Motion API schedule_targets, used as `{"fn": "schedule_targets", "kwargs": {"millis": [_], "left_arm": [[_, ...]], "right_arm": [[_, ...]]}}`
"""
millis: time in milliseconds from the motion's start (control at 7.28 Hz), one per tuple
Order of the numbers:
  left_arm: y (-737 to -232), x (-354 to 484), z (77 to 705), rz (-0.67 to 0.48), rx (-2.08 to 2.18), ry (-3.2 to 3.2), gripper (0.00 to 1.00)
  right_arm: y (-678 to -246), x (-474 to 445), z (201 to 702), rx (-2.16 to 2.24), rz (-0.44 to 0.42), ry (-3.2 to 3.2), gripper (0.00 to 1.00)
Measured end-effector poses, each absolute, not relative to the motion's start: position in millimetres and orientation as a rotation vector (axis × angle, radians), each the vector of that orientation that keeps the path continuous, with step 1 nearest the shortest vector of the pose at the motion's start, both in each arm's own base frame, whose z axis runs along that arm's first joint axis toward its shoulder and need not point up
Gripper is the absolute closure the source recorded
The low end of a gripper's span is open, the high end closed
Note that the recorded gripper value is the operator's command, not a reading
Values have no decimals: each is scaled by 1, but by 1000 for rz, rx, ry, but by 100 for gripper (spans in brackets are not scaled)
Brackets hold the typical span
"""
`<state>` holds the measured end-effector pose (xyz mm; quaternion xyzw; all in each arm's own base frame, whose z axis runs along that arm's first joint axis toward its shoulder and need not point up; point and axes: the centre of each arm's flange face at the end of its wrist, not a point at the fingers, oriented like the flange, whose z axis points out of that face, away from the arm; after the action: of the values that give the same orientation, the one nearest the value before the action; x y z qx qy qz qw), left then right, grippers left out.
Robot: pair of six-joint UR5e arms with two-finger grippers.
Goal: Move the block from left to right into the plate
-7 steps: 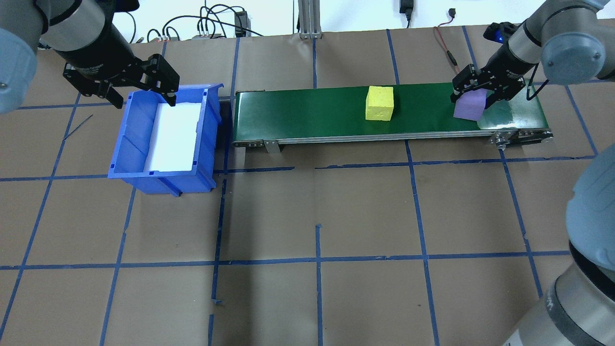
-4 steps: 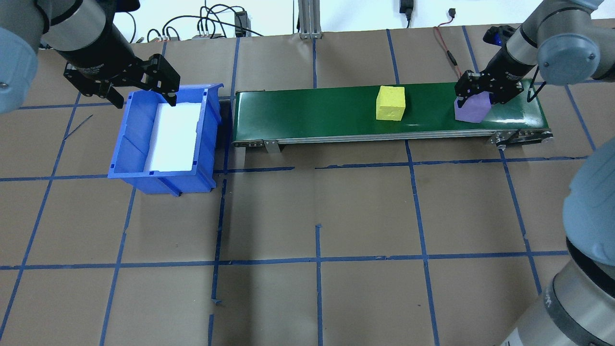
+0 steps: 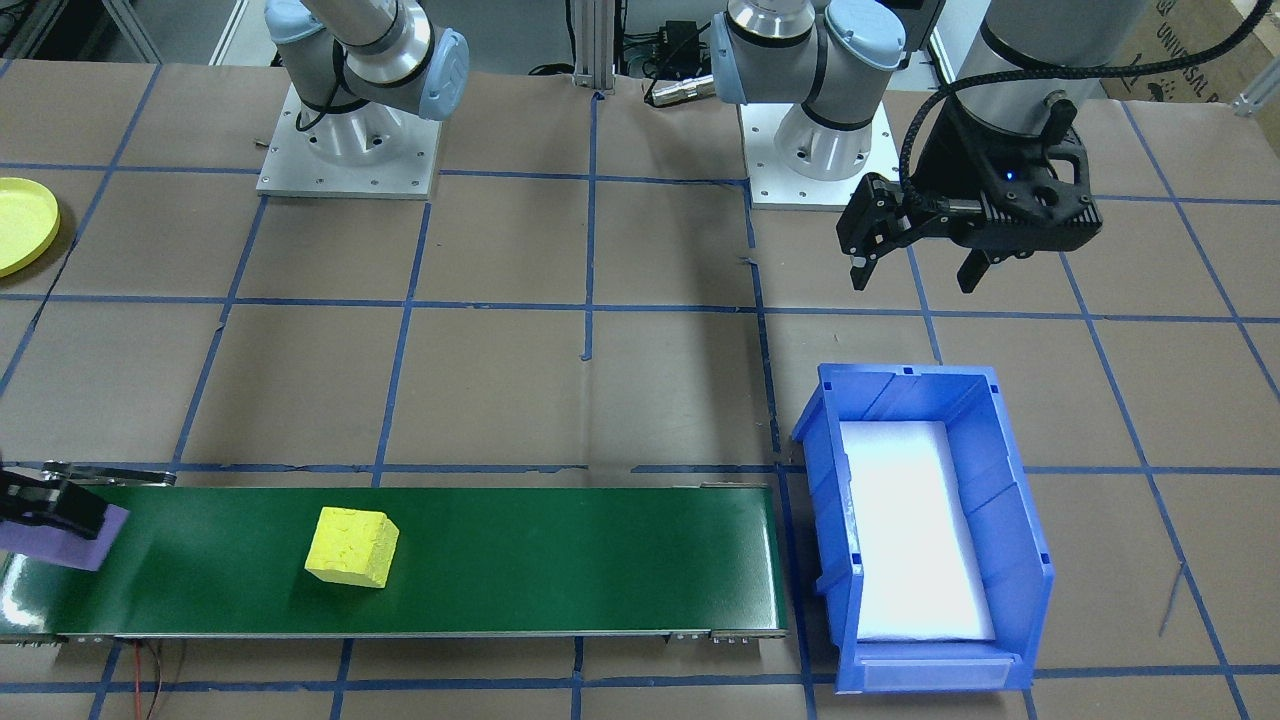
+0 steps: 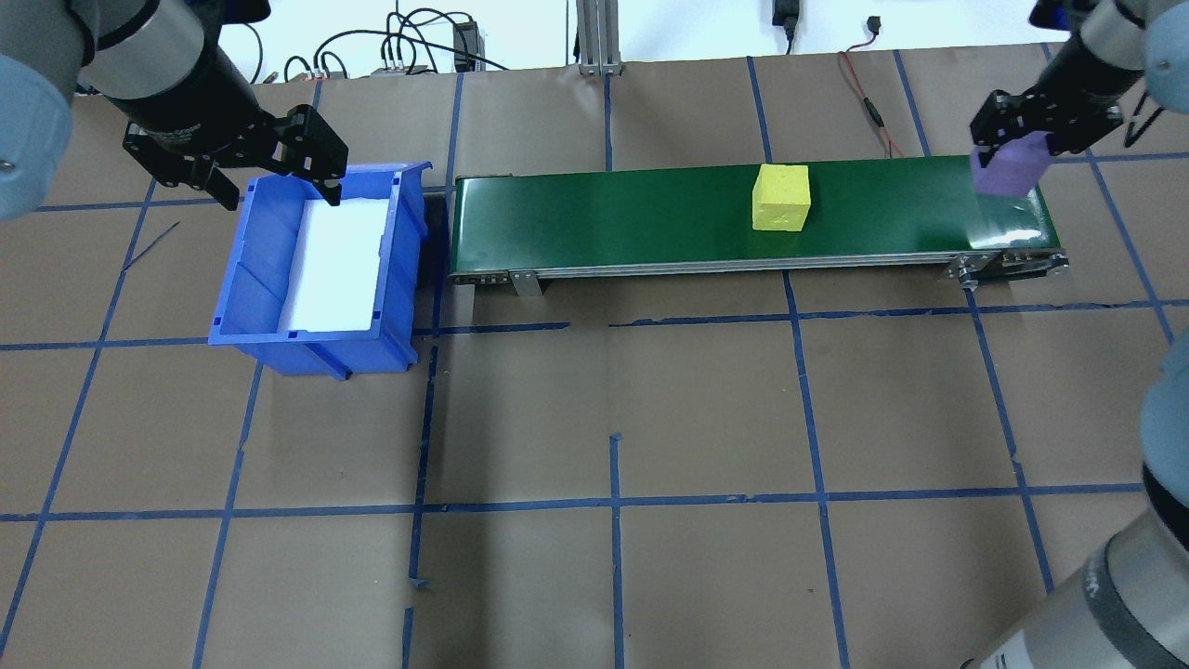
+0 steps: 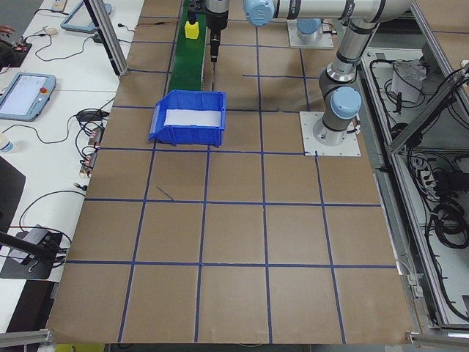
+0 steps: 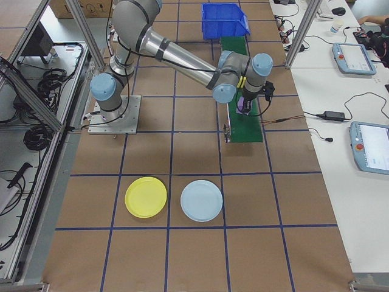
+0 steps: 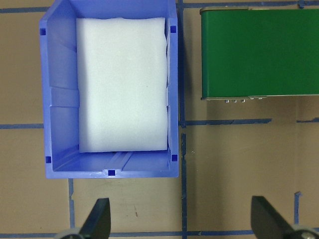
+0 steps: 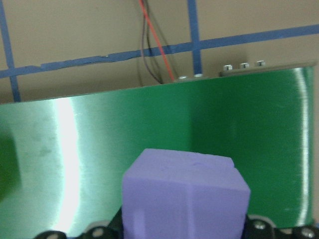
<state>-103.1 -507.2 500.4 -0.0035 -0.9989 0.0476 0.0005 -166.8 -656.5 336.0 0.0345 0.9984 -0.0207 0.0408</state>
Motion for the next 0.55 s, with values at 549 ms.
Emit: {"fn": "schedule_targets", "kwargs": {"millis": [549], "left_arm": [[-507,-104,501,151,-13,-3137,0]], "right_arm": [[-556,-392,303,-120,60,3105,65]]}}
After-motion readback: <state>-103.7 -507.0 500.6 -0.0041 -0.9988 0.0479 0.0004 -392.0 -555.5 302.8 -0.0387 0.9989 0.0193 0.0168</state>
